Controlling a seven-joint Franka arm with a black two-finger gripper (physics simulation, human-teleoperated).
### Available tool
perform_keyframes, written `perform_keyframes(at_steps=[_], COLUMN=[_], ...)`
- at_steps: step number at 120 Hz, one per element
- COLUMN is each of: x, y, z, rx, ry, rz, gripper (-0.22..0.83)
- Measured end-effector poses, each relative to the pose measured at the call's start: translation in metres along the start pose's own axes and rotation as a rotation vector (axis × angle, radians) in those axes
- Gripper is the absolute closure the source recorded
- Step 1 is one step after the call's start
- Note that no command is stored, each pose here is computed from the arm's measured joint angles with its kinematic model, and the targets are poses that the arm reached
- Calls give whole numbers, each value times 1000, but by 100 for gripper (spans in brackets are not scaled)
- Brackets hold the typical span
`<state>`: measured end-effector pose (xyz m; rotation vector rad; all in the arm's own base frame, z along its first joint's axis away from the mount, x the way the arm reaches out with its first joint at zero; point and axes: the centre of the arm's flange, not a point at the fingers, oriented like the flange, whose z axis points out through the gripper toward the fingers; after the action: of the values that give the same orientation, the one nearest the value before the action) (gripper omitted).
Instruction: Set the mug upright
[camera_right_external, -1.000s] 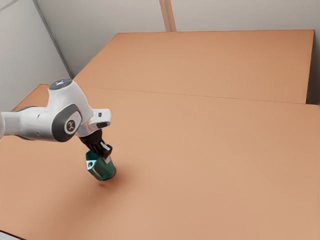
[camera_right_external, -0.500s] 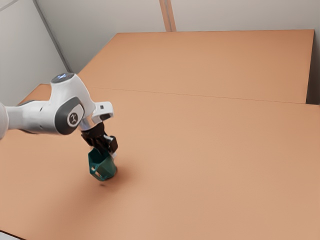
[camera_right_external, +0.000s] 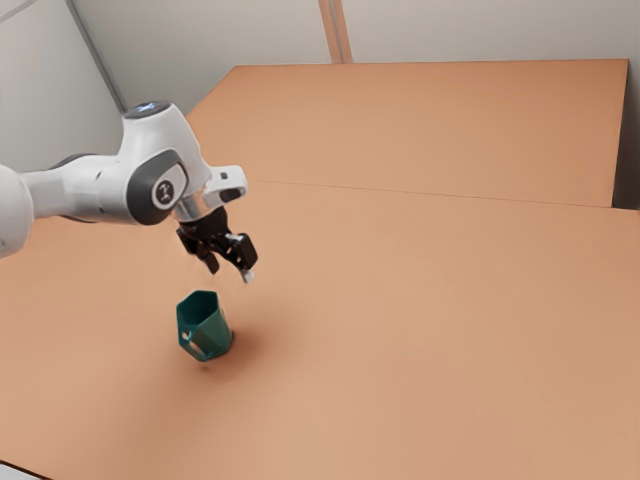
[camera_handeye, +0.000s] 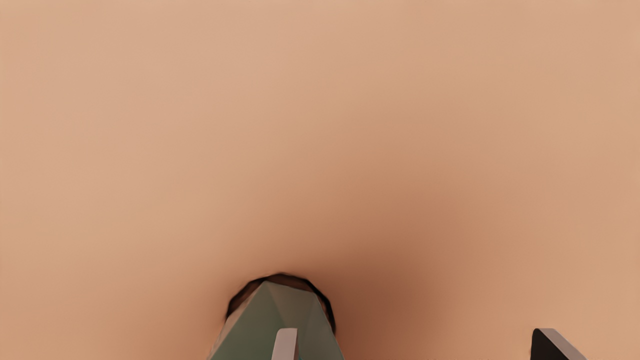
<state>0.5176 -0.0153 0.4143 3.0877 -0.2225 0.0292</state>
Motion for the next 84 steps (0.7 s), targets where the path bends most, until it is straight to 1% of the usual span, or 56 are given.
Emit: perform_keyframes(at_steps=[20, 33, 43, 67, 84], x=[23, 53, 64, 67, 62], y=[-1, -6, -7, -14, -30], z=[-32, -65, -96, -157, -176], rx=[4, 15, 22, 36, 35], ry=[4, 27, 53, 92, 79], rz=[-1, 10, 25, 60, 56], gripper=[5, 3, 2, 1, 0])
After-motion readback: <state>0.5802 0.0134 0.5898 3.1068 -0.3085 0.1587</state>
